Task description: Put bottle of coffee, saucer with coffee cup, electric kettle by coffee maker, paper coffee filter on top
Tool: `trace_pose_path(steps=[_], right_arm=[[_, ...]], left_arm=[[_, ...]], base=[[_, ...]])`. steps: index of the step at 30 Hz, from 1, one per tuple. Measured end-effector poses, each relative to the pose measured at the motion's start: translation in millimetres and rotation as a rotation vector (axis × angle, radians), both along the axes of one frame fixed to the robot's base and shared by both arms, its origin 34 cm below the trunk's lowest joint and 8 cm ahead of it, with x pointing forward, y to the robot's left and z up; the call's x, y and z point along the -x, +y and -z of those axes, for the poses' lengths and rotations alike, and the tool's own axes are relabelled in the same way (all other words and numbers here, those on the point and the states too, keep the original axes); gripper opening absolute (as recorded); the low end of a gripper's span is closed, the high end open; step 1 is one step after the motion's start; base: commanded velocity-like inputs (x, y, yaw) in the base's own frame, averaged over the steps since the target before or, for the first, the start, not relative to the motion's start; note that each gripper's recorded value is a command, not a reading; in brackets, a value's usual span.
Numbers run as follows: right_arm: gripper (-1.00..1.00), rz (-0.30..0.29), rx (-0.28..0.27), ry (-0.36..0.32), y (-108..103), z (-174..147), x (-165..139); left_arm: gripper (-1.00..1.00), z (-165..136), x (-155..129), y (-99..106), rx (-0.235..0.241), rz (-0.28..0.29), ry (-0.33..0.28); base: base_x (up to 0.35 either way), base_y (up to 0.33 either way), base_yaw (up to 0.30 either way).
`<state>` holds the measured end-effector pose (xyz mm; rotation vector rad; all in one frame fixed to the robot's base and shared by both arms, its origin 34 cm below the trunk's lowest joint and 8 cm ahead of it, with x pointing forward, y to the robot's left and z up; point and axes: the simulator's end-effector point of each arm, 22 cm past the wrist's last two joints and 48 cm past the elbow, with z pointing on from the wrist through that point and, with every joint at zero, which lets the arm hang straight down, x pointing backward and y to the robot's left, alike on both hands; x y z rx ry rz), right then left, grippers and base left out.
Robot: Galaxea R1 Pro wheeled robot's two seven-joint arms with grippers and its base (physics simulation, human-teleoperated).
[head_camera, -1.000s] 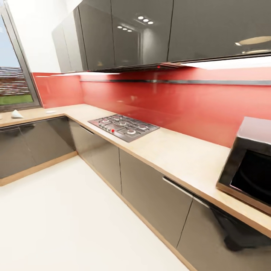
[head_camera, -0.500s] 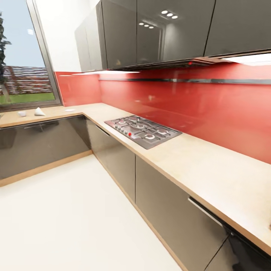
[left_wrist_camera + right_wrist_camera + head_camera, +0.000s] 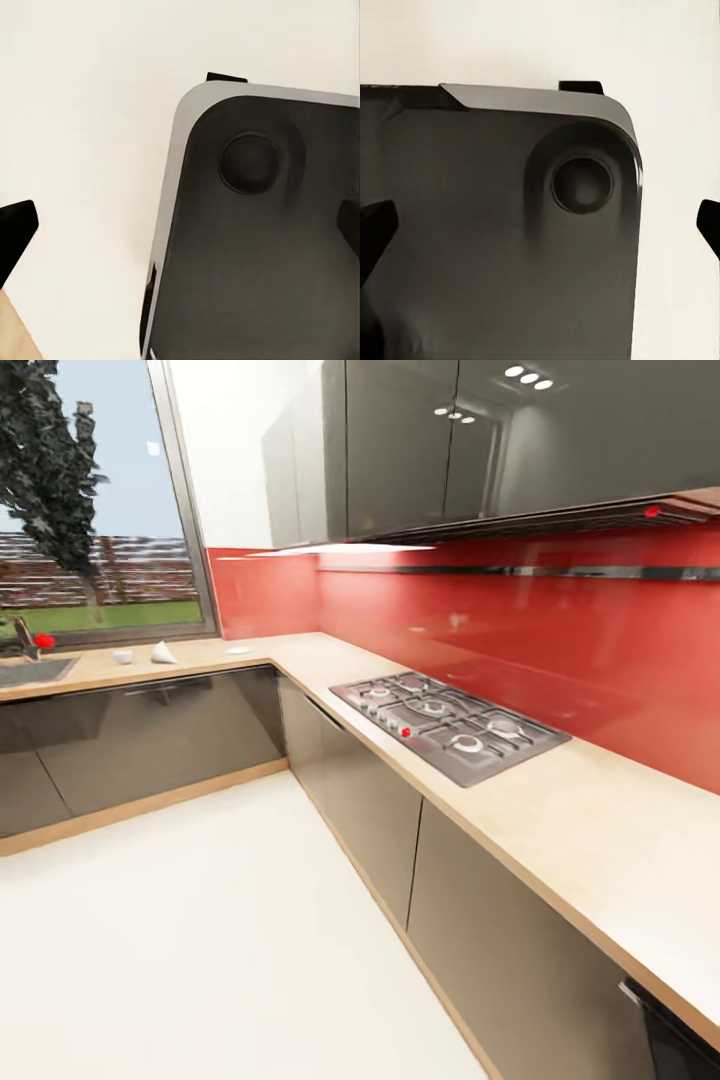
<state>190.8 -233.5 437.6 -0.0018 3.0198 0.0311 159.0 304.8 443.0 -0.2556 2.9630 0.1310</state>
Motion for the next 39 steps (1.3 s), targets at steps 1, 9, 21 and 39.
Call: trace_pose_path(steps=[1, 9, 21, 39], right_arm=[[1.00, 0.000, 0.000, 0.000, 0.0, 0.0, 0.2], [1.00, 0.000, 0.000, 0.004, 0.0, 0.2, 1.5], [1.00, 0.000, 0.000, 0.009, 0.0, 0.5, 3.6], [1.00, 0.000, 0.000, 0.018, 0.0, 0.9, 6.8]], left_arm=[[1.00, 0.0, 0.2, -0.1, 0.000, 0.000, 0.000], [1.00, 0.1, 1.6, -0.8, 0.001, 0.001, 0.004], [1.00, 0.2, 3.6, 0.3, 0.000, 0.001, 0.010], [1.00, 0.3, 6.7, 0.1, 0.000, 0.001, 0.018]], base=[[0.333, 0.042, 0.271], [0.333, 0.011, 0.271], [0.335, 0.000, 0.271], [0.335, 0.000, 0.271]])
